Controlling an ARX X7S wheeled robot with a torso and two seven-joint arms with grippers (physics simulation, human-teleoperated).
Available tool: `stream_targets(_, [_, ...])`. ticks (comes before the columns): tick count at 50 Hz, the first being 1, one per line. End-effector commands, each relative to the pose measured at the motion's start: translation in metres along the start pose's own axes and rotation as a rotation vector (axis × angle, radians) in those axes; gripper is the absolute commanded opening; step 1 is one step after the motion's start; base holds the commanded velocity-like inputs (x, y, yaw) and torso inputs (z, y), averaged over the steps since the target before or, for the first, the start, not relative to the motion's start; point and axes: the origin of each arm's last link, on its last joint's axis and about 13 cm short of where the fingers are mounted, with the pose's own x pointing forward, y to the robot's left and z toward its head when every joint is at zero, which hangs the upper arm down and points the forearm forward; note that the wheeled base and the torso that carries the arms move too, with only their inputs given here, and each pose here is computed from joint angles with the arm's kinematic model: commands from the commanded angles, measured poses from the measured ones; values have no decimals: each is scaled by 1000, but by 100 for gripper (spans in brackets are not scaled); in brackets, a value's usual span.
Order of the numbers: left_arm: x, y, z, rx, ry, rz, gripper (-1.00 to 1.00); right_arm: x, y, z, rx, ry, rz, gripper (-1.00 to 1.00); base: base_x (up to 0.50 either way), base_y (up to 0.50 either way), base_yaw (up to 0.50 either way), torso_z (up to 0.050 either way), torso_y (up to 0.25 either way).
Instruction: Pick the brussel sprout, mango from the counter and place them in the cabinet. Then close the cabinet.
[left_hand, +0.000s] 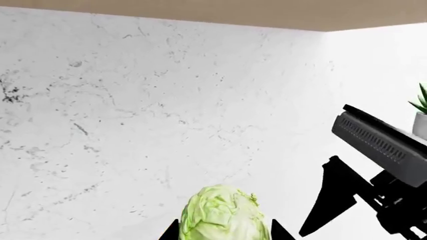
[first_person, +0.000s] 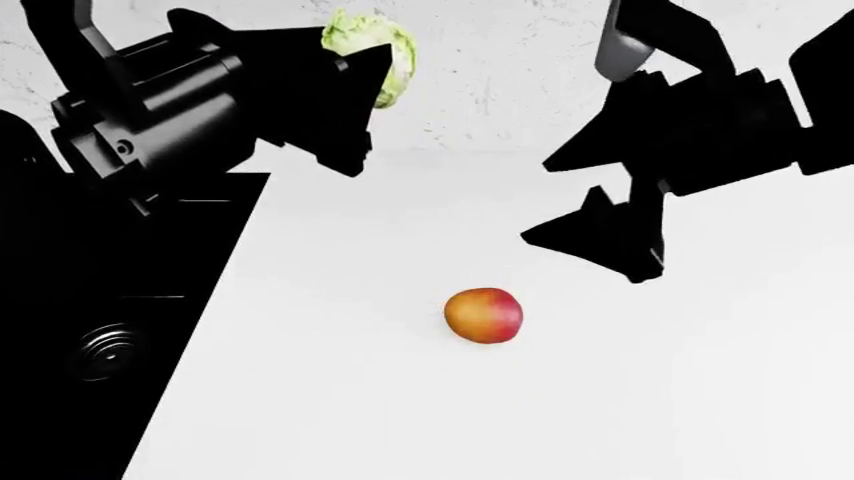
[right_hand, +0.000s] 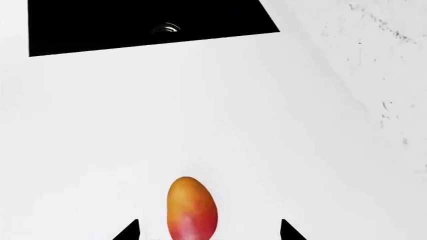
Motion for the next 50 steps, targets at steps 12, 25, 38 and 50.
stream_targets(12, [-1,0,4,-26,-9,-4,-100,38,-17,4,-10,111,118,100,0,0,0,0,1])
stream_targets(25, [0,1,3,-29,-9,-8,-100,55,-21,-2,0,183,149,100,0,0,0,0,0])
stream_targets(38, [-1,-1,1,-34,-7,-21,-100,78,-26,-9,14,218,193,100,0,0,0,0,0])
stream_targets(50, [-1,-2,2,-28,-9,-29,-100,93,-28,-15,19,291,240,100,0,0,0,0,1])
